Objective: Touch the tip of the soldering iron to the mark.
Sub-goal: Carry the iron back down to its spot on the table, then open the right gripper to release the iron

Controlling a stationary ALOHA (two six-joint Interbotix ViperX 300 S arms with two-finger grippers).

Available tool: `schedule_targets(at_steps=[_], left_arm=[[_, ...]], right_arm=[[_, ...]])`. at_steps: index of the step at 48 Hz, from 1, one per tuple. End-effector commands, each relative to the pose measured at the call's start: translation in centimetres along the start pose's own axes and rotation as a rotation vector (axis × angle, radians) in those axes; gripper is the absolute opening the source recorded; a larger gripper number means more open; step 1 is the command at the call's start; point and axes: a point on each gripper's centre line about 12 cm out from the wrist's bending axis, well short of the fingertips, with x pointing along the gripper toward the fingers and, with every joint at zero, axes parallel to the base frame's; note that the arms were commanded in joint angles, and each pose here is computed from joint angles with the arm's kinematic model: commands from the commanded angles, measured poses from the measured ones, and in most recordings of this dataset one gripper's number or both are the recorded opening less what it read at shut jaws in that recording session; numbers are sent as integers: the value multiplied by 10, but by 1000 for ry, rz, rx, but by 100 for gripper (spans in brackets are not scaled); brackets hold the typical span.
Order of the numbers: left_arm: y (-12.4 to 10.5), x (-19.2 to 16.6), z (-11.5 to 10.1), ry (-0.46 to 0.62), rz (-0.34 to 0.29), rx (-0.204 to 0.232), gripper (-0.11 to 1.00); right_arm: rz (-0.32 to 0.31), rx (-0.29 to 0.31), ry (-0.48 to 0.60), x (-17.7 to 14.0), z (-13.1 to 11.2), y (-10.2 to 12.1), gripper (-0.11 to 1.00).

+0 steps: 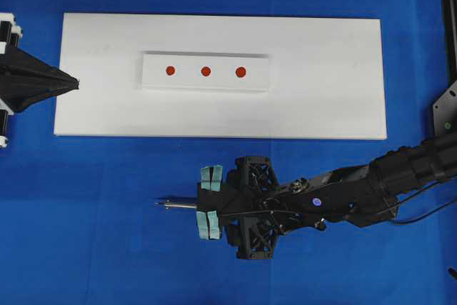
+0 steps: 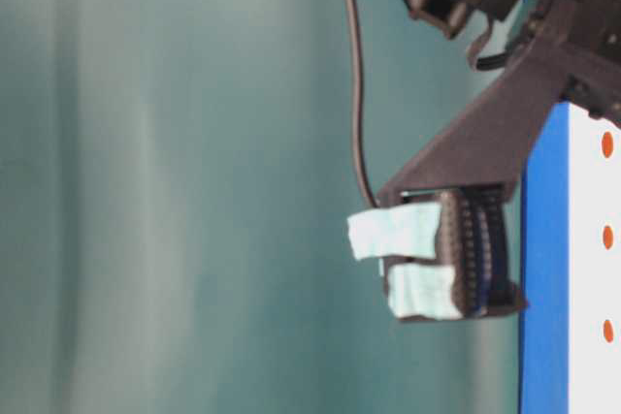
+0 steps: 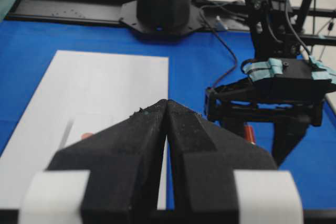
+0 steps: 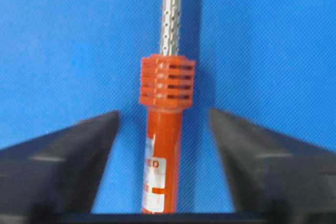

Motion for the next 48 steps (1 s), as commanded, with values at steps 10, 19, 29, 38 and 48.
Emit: schedule_targets(at_steps=[10, 19, 29, 38, 48], left_arm=[[-1, 1, 4, -12, -4, 0, 0], [-1, 1, 5, -14, -4, 0, 0], [-1, 1, 4, -12, -4, -2, 0], [-1, 1, 4, -12, -4, -2, 0], [-1, 1, 4, -12, -4, -2, 0]], right_arm=[[-12, 1, -24, -11, 15, -1, 93], [-54, -5, -27, -40, 26, -4, 89], [-55, 0, -89, -99, 44, -4, 89], [-62, 5, -107, -130, 48, -4, 88], [-87, -14, -118, -132, 50, -10, 88]])
